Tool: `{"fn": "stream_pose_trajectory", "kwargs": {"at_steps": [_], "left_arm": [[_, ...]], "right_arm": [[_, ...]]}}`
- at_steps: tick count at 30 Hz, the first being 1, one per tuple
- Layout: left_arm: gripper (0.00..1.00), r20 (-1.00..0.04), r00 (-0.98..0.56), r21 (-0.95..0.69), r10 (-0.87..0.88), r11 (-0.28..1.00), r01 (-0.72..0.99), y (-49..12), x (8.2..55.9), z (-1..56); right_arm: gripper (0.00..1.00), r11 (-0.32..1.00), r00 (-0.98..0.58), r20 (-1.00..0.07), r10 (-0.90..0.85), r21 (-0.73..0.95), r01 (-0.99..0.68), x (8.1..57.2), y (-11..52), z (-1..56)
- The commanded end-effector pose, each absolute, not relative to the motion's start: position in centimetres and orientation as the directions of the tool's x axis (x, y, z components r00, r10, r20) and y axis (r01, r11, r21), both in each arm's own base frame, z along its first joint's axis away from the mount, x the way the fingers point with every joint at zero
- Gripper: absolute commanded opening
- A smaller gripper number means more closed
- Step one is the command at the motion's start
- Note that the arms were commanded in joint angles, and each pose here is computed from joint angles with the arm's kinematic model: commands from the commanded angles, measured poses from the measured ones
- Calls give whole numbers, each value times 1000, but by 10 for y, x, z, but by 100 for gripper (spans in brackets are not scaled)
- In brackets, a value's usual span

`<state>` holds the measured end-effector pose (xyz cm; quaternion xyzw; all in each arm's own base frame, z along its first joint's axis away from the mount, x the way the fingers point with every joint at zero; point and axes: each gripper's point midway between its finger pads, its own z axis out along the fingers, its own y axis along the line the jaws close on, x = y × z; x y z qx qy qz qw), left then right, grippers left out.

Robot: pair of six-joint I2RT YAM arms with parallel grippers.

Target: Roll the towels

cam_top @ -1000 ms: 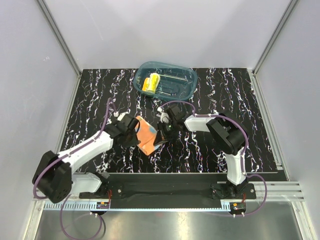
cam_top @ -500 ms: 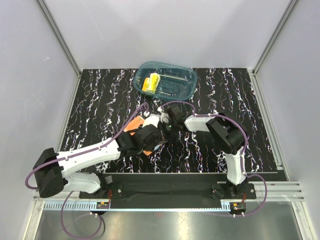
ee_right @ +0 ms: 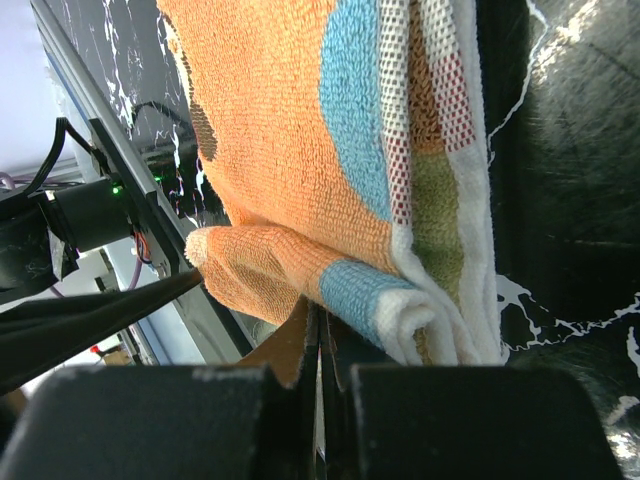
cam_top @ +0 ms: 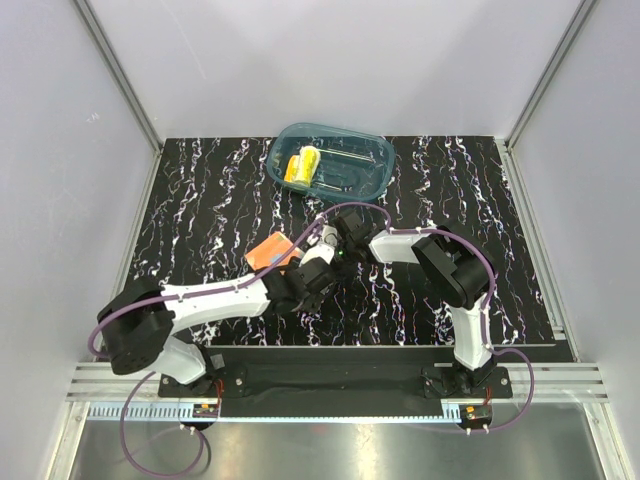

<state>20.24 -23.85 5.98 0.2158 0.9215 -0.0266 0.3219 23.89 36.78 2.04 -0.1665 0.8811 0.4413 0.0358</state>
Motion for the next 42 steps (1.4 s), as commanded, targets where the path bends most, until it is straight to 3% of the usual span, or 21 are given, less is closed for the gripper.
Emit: {"fn": "stream_pose_trajectory", "kwargs": {"at_steps": [1, 12, 22, 29, 42], "left_arm": [[60, -614, -691, 104, 382, 907, 409, -241, 206, 52], [60, -540, -716, 208, 443, 894, 396, -221, 201, 20], [58, -517, -720, 204, 464, 883, 422, -230, 189, 14], [57, -507, -724, 211, 468, 882, 422, -237, 187, 9], [44, -468, -733, 252, 493, 870, 424, -250, 193, 10]], "right_arm": [[0, 629, -952, -148, -267, 722, -288, 230, 351, -5], [0, 628, -950, -151, -274, 719, -296, 241, 353, 2], [0, 651, -959, -152, -237, 708, -273, 289, 345, 13], [0, 647, -956, -157, -249, 707, -284, 297, 345, 19], [0, 652, -966, -121, -229, 718, -244, 308, 345, 5]]}}
